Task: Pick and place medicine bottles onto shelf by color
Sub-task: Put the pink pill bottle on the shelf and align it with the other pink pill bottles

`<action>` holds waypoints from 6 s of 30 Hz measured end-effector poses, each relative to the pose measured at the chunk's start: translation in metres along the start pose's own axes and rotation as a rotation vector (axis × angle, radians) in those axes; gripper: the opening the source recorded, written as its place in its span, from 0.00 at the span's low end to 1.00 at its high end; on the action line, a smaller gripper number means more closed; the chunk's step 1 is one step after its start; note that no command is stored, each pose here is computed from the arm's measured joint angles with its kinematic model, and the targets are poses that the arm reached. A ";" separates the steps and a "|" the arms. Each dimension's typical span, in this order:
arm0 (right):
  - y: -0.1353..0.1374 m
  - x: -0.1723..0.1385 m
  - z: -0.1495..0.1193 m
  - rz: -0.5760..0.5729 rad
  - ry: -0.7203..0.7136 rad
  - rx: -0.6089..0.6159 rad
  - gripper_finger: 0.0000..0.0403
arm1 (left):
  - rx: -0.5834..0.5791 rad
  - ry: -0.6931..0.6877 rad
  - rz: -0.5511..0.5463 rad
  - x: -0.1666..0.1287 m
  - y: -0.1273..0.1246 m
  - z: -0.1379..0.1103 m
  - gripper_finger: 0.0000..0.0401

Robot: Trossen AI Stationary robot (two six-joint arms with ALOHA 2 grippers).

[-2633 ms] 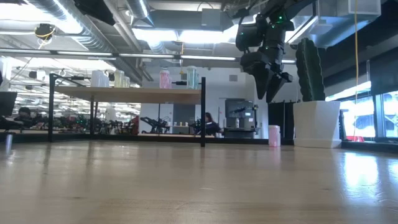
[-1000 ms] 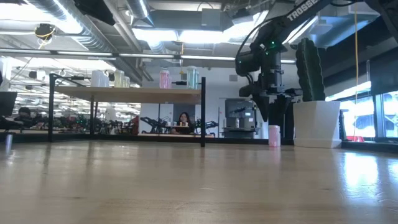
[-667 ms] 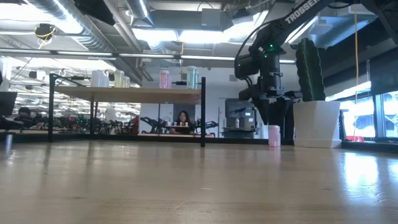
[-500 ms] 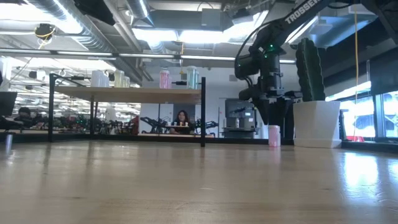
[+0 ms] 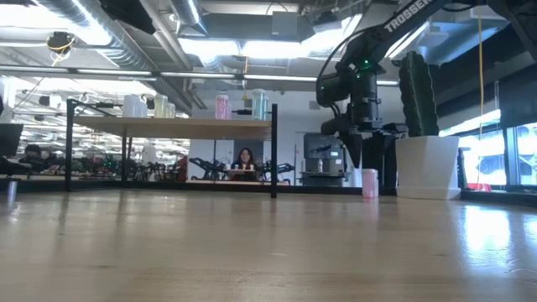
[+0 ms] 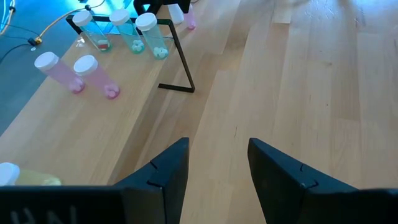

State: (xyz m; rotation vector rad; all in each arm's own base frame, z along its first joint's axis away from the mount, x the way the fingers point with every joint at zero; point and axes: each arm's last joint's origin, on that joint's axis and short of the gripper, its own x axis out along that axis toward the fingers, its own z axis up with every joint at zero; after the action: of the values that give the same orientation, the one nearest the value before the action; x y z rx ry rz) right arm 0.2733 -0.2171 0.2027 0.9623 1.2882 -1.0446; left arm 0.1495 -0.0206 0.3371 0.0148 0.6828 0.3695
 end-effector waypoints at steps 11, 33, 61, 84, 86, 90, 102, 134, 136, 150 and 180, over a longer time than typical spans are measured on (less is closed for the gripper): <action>-0.001 0.005 -0.002 0.006 0.015 0.012 0.57 | 0.000 0.000 0.000 0.000 0.000 0.000 0.39; -0.001 0.026 -0.004 0.022 -0.042 -0.035 0.56 | -0.004 -0.002 -0.001 0.000 0.000 0.000 0.39; 0.011 0.024 -0.013 0.010 -0.048 -0.144 0.29 | -0.004 -0.003 -0.001 0.000 0.000 0.000 0.39; 0.132 -0.061 -0.146 0.130 -0.052 -0.780 0.30 | -0.004 0.001 -0.011 0.000 0.000 0.000 0.39; 0.144 -0.067 -0.161 0.178 -0.093 -0.876 0.30 | -0.004 0.001 -0.012 0.000 0.000 0.000 0.39; 0.165 -0.077 -0.189 0.288 -0.197 -1.046 0.30 | -0.003 0.001 -0.012 0.000 0.000 0.000 0.39; 0.202 -0.046 -0.220 0.358 -0.246 -1.193 0.30 | -0.018 0.008 -0.042 0.000 -0.001 0.000 0.39; 0.201 -0.004 -0.210 0.216 -0.073 -1.230 0.30 | 0.007 0.093 -0.119 0.050 -0.040 0.013 0.39; 0.201 0.001 -0.208 0.227 -0.036 -1.229 0.30 | 0.018 0.105 -0.122 0.052 -0.043 0.012 0.39; 0.201 0.008 -0.206 0.228 0.007 -1.221 0.30 | 0.036 0.103 -0.143 0.053 -0.051 0.011 0.39; 0.201 0.008 -0.206 0.224 0.015 -1.168 0.58 | 0.037 0.104 -0.142 0.053 -0.051 0.011 0.39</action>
State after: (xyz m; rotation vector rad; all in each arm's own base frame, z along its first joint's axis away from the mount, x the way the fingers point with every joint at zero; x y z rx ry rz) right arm 0.4124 0.0342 0.1787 0.1872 1.4484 -0.0067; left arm 0.2112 -0.0490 0.3062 -0.0180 0.7889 0.2221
